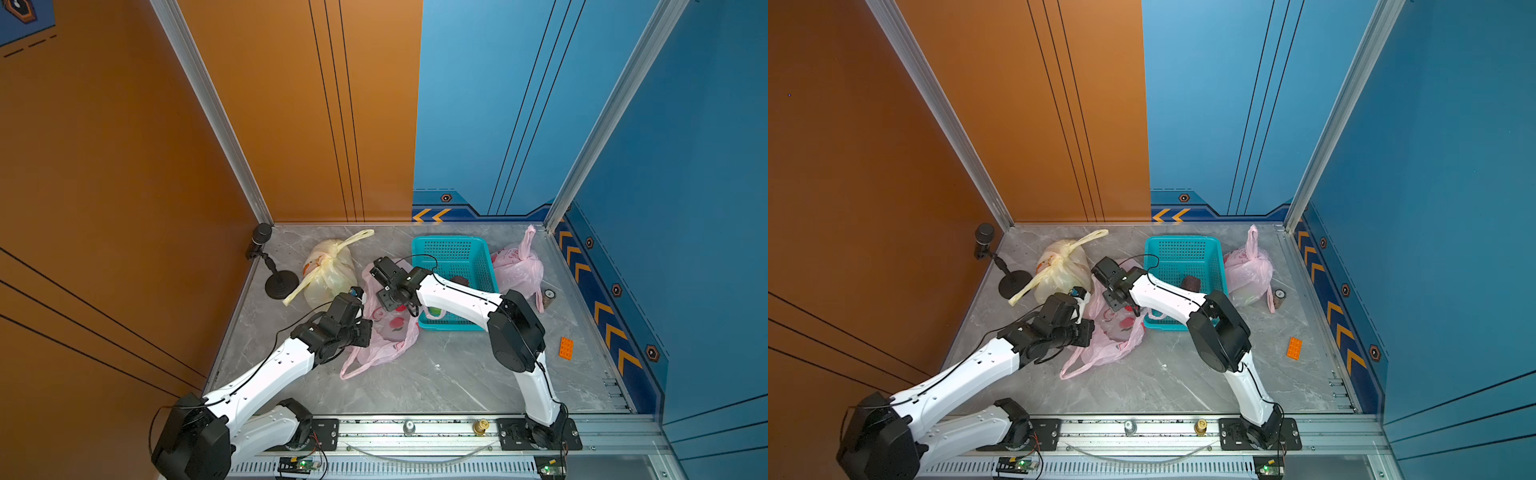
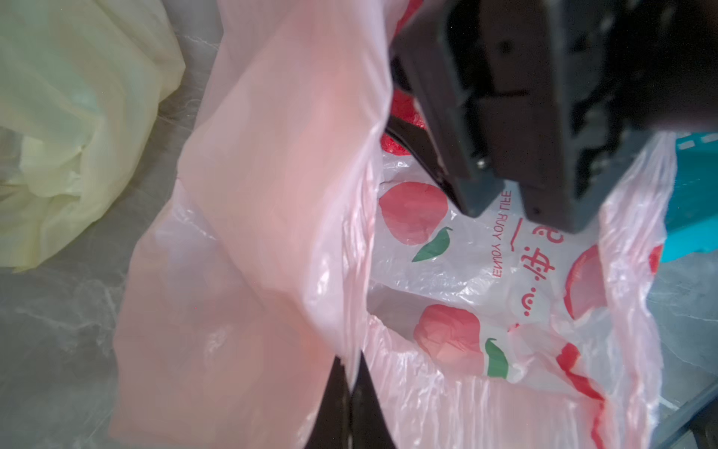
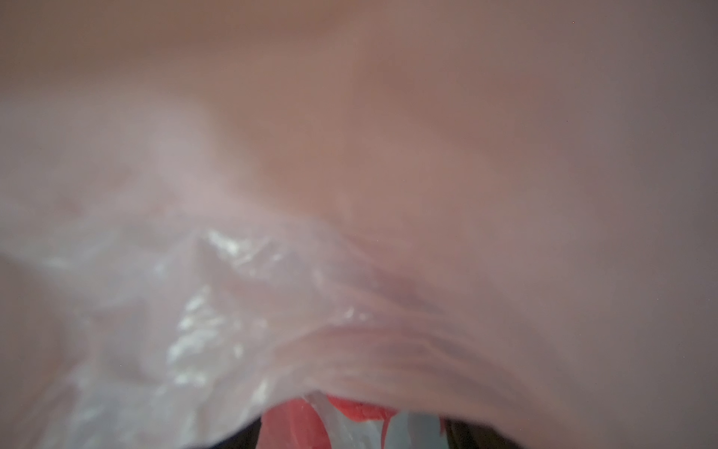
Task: Untie the knot of a plastic bag & take out the apple
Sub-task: Pick up the apple from the plastic bag.
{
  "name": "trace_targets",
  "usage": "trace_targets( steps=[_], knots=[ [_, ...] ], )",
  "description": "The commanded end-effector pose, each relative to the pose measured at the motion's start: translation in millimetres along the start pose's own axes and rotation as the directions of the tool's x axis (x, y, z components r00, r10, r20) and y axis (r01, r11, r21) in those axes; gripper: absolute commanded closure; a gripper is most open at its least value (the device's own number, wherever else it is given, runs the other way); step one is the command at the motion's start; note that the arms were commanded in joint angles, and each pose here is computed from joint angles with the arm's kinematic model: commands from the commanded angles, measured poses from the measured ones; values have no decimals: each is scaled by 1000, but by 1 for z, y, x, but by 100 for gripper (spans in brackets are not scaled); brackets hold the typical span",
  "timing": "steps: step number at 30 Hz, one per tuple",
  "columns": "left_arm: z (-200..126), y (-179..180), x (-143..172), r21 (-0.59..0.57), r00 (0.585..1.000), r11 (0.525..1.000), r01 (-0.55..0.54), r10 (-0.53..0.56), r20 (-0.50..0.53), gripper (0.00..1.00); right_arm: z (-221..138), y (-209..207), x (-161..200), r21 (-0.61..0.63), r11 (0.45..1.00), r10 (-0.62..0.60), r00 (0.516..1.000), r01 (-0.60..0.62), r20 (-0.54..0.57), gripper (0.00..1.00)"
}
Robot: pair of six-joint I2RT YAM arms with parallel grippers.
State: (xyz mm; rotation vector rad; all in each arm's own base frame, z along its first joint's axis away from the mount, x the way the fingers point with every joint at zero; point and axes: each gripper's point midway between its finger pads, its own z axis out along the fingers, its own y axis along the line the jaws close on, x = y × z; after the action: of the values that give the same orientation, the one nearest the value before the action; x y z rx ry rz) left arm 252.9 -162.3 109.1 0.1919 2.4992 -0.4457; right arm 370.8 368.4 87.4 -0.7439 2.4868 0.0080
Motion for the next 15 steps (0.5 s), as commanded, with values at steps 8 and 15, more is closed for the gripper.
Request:
trace_targets(
  steps=[8,15],
  knots=[
    [1,4,3,27,1000,1000,17,-17,2,97,23,-11,31,64,997,-29,990,38,-136,28],
    [3,4,0,28,1000,999,20,-20,5,97,29,-14,32,87,995,-36,985,52,-170,25]
  ],
)
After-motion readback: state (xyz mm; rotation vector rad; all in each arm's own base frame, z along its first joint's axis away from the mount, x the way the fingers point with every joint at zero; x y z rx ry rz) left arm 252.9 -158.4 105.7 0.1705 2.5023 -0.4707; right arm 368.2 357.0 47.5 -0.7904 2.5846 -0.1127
